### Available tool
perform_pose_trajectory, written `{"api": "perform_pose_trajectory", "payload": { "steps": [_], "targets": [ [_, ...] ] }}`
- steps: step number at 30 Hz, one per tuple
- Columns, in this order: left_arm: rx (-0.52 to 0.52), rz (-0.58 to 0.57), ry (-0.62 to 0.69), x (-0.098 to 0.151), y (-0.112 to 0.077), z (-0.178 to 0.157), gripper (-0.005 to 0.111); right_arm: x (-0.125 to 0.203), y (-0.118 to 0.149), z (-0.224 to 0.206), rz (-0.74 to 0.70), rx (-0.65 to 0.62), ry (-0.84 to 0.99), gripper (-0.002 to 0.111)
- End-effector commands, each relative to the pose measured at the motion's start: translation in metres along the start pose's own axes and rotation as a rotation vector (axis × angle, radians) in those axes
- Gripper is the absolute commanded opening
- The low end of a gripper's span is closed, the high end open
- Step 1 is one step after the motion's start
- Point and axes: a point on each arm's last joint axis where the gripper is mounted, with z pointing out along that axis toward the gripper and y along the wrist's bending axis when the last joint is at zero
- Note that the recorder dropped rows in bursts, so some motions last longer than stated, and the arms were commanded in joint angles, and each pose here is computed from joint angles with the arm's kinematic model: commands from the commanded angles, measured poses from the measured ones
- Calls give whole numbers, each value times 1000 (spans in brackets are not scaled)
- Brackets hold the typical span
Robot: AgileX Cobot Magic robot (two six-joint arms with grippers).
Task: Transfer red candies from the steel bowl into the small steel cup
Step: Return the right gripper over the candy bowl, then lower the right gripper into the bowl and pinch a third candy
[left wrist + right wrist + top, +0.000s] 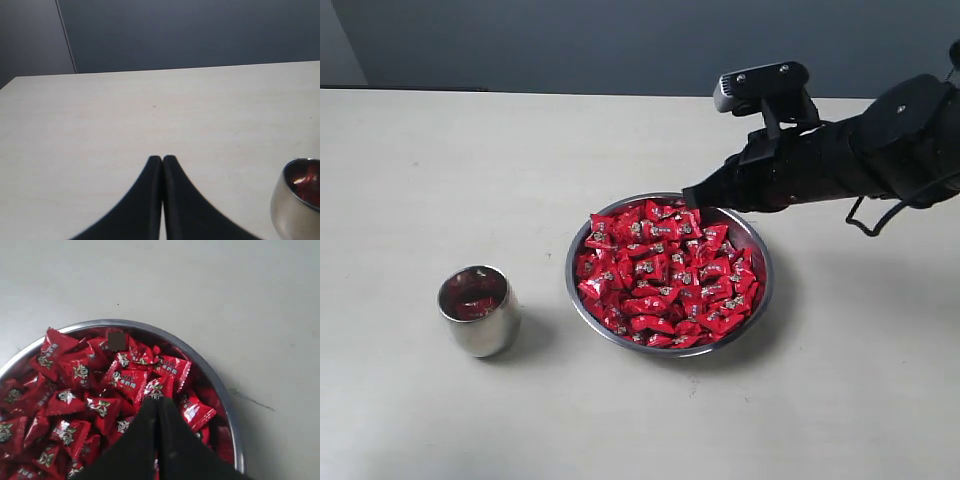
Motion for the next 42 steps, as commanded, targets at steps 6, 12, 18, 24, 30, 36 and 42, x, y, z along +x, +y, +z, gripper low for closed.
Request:
{"api": "perform_pose_trajectory", "payload": {
  "steps": [6, 12, 18, 24, 30, 36, 42],
  "targets": [
    [0, -3, -2, 1, 0, 0, 0, 27, -5, 33, 117, -17, 137, -1],
    [0, -3, -2, 1, 0, 0, 0, 30, -6, 37, 186, -6, 141, -1],
    [0, -3, -2, 1, 0, 0, 0, 24, -7, 37, 195, 6, 119, -1],
    [0, -3, -2, 1, 0, 0, 0, 13, -11, 43, 209, -36, 124, -1],
    [0, -3, -2, 1, 0, 0, 0, 5, -9, 47, 226, -61, 149, -1],
    [0, -3, -2, 1, 0, 0, 0, 13, -15, 47, 198, 13, 235, -1],
    [0, -3, -2, 1, 0, 0, 0, 17, -14, 46, 180, 9, 280, -1]
  ]
}}
